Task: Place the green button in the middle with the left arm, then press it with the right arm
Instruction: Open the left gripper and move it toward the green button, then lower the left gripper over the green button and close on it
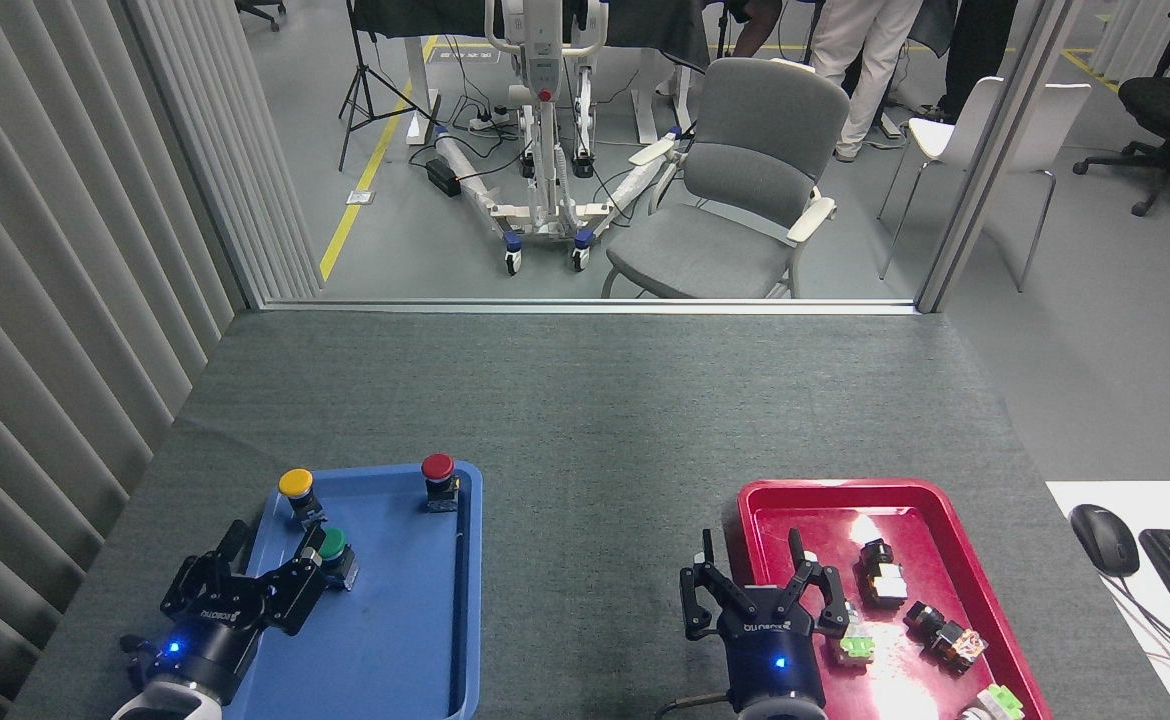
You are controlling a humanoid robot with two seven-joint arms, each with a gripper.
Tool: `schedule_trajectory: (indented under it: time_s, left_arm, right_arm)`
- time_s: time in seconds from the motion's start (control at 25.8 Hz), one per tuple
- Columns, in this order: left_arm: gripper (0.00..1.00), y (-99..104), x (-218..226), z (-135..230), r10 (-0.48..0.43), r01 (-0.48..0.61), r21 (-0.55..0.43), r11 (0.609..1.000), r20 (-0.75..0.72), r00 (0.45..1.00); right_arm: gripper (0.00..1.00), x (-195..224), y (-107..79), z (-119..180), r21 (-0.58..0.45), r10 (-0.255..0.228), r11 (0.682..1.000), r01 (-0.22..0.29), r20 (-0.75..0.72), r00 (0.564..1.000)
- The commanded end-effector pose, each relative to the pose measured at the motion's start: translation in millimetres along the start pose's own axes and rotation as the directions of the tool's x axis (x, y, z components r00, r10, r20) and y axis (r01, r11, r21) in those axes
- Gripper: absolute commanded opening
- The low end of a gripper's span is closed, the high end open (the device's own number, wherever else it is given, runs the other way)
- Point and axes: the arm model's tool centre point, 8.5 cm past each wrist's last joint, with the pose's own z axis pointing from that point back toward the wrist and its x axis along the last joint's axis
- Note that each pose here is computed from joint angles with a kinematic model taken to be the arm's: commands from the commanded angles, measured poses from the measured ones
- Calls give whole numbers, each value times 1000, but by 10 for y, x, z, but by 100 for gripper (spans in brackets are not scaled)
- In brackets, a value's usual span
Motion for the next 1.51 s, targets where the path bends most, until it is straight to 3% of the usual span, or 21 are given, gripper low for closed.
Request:
schedule_trajectory:
  time_s: [0.0, 0.89, 1.16, 1.36, 1.47]
  left_arm:
    - [100, 3, -1, 0, -5, 5, -2, 1000, 3, 1000]
    - [100, 4, 24, 4, -43, 43, 1, 999, 21, 999]
    - [100, 417, -329, -25, -160, 159, 49, 986, 19, 987]
    - [99, 135, -305, 359, -146, 146, 30, 989, -1, 989]
    - [100, -62, -36, 564, -106, 105, 37, 994, 34, 994]
  right_arm:
    - [90, -11, 3, -6, 1, 4, 1000, -4, -2, 1000]
    - [94, -60, -91, -3, -32, 3, 999, -4, -11, 1000]
    - [94, -47, -40, 44, -20, 4, 1000, -5, -8, 1000]
    - [94, -83, -75, 10, -29, 5, 1000, -5, -14, 1000]
    - [94, -86, -81, 9, -27, -3, 1000, 3, -17, 1000]
